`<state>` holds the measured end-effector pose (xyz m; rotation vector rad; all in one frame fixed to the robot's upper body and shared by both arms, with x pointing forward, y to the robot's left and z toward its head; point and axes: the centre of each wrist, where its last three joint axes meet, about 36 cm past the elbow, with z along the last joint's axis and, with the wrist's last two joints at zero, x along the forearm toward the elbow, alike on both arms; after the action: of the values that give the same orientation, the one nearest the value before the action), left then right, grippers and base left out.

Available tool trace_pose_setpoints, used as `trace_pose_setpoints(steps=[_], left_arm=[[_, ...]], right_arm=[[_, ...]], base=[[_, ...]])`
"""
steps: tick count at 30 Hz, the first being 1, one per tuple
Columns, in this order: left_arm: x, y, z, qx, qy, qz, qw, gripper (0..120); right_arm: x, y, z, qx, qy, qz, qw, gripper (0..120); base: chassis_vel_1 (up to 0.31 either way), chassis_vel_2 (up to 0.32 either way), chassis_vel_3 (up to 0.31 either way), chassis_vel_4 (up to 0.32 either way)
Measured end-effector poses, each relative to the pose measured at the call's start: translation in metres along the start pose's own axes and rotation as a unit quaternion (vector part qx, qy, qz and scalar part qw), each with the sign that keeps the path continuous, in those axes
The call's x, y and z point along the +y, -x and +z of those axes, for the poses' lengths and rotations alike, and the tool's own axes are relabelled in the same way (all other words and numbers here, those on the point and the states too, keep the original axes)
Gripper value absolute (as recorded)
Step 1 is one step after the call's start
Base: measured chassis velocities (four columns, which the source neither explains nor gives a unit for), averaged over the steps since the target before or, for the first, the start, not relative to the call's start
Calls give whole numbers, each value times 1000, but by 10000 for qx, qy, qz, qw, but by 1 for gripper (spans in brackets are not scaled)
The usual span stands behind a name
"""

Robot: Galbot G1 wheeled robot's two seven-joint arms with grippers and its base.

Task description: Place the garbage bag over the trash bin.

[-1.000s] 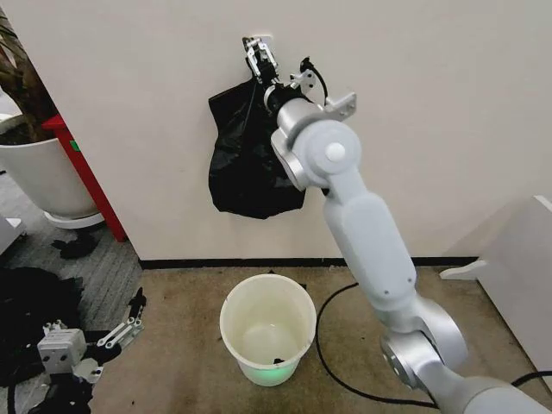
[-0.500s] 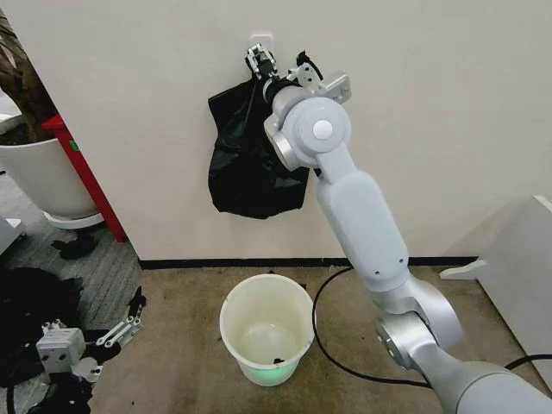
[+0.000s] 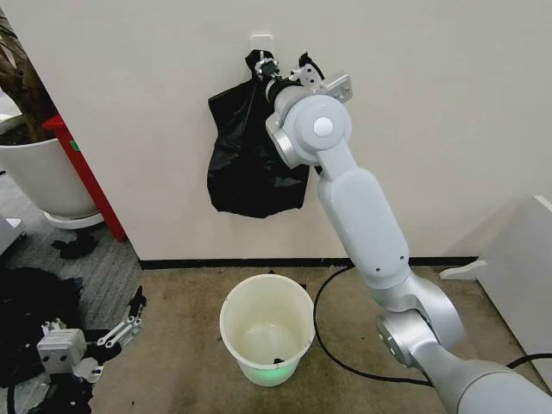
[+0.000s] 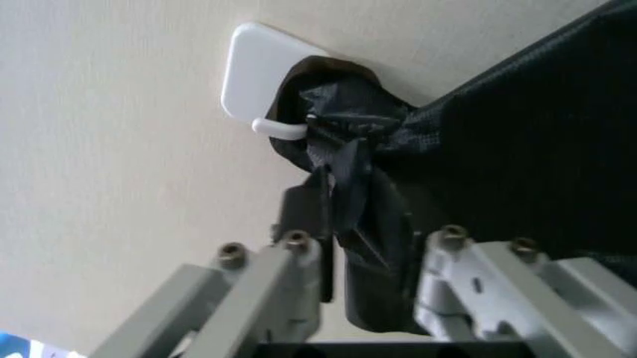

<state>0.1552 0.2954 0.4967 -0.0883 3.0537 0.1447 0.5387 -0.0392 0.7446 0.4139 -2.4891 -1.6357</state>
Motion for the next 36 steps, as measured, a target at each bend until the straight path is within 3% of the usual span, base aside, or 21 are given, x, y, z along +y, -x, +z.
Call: trace_pose_setpoints(steps=[3, 15, 36], left_arm=[[0, 0, 0, -1, 3, 0, 10000, 100], [-1, -1, 0, -12, 25, -1, 10000, 100], [-1, -2, 1, -14, 72, 12, 10000, 100]], right_arm=[[-3, -1, -1, 8, 11, 12, 10000, 0], [-10, -12, -4, 71, 63, -14, 10000, 0], [-85, -65, 21, 508, 202, 486, 9973, 0]], base=[[0, 0, 0, 0], [0, 0, 0, 0], [0, 0, 0, 0]])
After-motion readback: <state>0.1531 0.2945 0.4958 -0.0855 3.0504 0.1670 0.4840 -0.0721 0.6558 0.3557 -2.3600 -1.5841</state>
